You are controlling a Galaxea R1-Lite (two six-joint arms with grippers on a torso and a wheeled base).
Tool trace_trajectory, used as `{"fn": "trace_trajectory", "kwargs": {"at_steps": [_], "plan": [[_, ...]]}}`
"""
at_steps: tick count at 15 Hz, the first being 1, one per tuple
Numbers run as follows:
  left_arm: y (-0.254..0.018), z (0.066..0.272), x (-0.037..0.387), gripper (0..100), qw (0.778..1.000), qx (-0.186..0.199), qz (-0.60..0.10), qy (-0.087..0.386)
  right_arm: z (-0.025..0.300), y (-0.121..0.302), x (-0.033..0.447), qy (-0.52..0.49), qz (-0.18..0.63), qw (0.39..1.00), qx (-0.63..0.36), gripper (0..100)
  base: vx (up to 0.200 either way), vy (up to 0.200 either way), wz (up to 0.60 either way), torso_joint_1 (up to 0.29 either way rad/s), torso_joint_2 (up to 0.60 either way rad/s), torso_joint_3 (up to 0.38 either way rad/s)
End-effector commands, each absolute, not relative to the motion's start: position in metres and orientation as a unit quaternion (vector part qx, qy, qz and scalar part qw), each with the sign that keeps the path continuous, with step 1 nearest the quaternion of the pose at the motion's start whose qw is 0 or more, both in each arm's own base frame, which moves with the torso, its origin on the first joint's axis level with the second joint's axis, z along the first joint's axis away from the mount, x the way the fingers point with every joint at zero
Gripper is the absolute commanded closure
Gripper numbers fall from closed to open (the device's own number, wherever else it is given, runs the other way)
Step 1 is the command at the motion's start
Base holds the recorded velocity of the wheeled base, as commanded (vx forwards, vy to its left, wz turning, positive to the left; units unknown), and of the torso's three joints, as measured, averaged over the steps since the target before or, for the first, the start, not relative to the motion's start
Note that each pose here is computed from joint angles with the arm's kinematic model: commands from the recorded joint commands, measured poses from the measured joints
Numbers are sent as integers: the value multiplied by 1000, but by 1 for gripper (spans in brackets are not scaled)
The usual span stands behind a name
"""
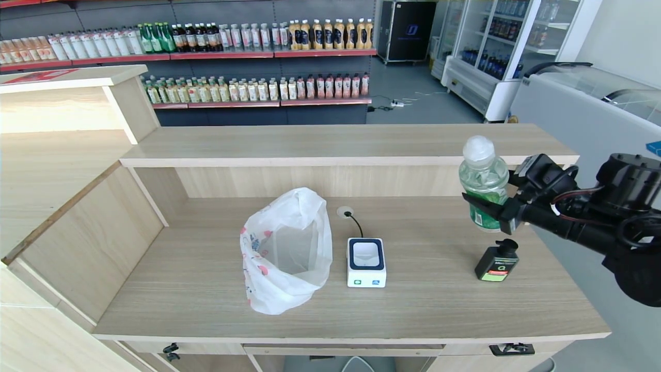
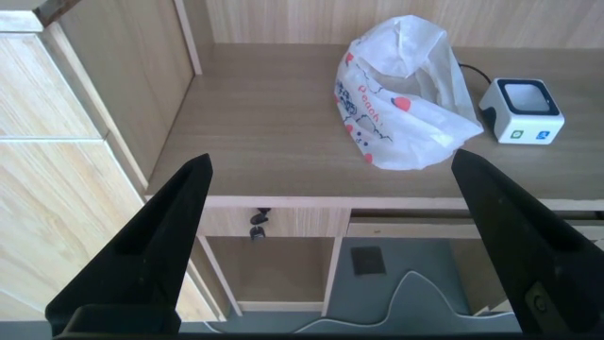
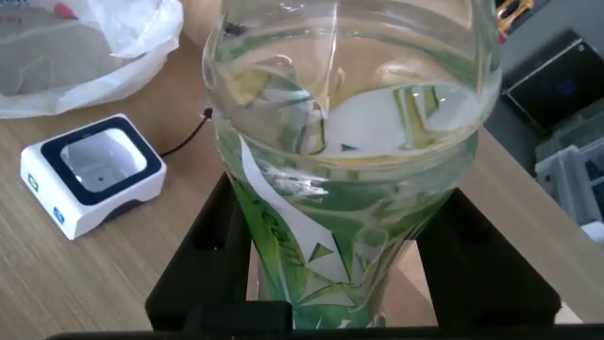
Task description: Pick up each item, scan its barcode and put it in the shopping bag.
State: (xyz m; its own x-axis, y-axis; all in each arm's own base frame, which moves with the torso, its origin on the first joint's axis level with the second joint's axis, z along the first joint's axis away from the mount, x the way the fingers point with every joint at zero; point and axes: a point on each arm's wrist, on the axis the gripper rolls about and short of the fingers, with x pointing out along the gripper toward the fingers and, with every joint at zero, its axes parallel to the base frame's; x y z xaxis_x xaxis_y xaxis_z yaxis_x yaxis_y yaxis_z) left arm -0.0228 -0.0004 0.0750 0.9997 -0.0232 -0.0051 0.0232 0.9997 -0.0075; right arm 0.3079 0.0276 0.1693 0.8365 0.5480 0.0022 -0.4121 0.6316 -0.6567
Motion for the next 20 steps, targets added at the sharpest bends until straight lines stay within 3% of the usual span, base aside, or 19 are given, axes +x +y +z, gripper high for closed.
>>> {"fn": "trace_trajectory", "kwargs": {"at_steps": [1, 7, 11, 20], "plan": [[0, 75, -23, 0, 1000, -4, -11, 3, 172, 27, 307, -109, 265, 896, -339, 100, 0, 0, 600, -7, 2, 2], [0, 75, -23, 0, 1000, -4, -11, 3, 147, 25, 320, -78, 288, 897, -326, 100, 0, 0, 0, -38, 82, 51], [0, 75, -23, 0, 1000, -4, -11, 3, 126, 29, 336, -120, 339, 875, -324, 100, 0, 0, 0, -104, 271, 141], [0, 75, -23, 0, 1000, -4, -11, 3, 118, 38, 366, -181, 410, 835, -320, 100, 0, 0, 0, -2, 6, 4]]}}
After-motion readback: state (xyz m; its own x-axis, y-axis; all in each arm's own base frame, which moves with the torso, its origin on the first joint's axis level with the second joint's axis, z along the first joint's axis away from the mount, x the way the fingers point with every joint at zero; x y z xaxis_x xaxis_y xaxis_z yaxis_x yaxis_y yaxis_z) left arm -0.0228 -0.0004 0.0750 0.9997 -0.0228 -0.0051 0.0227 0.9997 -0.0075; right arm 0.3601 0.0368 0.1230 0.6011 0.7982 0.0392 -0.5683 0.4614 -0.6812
